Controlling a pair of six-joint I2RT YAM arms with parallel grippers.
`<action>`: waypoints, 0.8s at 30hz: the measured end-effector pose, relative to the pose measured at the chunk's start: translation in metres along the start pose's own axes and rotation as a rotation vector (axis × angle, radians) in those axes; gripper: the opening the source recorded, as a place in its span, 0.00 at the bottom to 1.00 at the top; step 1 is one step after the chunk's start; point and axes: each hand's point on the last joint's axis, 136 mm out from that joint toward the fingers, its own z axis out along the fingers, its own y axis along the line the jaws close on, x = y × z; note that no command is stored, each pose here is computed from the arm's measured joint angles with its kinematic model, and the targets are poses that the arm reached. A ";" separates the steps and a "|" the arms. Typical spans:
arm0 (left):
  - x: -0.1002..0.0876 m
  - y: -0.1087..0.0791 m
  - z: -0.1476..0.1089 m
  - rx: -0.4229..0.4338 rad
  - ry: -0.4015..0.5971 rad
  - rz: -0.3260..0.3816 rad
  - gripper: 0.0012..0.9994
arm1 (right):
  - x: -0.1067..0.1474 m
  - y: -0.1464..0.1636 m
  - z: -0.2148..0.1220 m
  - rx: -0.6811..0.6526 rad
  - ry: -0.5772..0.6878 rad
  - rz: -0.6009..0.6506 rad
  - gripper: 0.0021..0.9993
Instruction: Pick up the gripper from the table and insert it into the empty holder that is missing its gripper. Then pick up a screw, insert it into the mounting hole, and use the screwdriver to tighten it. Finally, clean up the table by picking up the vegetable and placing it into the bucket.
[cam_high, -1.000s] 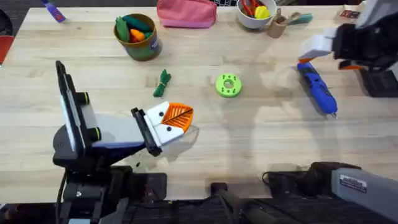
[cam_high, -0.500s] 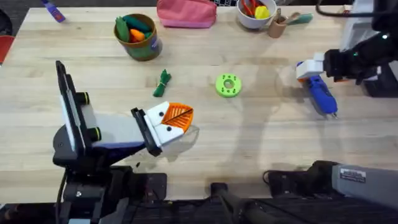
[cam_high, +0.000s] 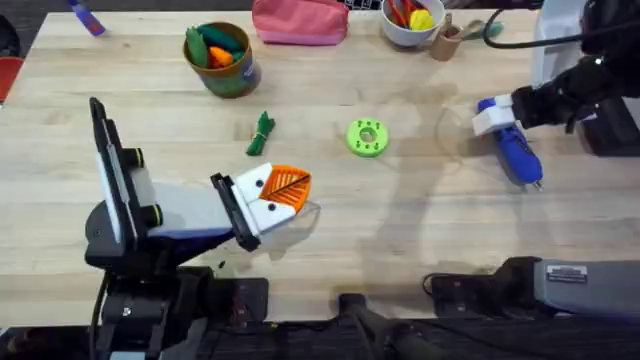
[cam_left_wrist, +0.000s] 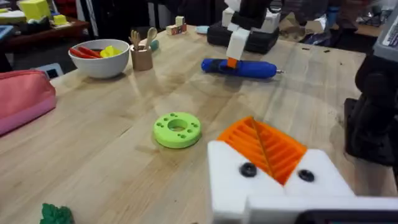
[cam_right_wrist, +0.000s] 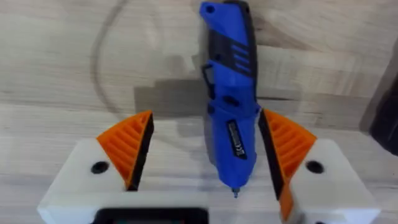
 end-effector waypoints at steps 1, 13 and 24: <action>0.000 0.000 0.000 0.000 0.000 0.000 0.01 | 0.001 -0.003 0.002 0.001 0.005 0.003 0.97; 0.000 0.000 0.000 0.000 0.000 0.000 0.01 | 0.007 -0.024 0.014 0.013 0.024 -0.005 0.96; 0.000 0.000 0.000 0.000 0.000 0.000 0.01 | -0.005 -0.030 0.027 0.025 0.000 -0.017 0.95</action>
